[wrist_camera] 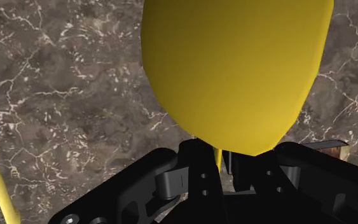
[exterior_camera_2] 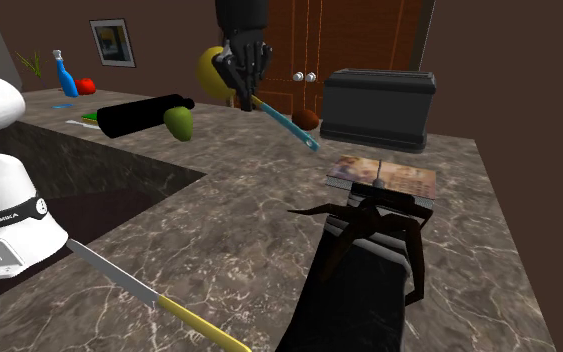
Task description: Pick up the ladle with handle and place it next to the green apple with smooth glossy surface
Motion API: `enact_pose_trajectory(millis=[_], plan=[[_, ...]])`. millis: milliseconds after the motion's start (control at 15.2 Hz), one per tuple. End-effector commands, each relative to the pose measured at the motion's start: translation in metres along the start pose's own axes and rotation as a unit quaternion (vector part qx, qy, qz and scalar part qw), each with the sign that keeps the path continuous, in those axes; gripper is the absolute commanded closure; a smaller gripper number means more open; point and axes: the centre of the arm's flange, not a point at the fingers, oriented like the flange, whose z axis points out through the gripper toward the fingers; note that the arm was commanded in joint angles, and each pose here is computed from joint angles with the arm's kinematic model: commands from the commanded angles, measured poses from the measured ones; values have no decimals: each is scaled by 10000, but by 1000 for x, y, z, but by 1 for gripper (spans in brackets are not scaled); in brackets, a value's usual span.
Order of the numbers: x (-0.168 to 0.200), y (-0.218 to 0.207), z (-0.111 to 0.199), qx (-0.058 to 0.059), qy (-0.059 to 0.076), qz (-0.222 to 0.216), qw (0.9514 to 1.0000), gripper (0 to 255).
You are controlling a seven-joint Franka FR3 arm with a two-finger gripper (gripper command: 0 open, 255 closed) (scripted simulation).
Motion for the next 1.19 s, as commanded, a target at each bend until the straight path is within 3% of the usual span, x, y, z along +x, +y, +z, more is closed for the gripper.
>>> enact_pose_trajectory(millis=[0,1122], plan=[[-19,-17,1,0,2,7,10000,255],[-181,-169,32,0,2,7,10000,255]])
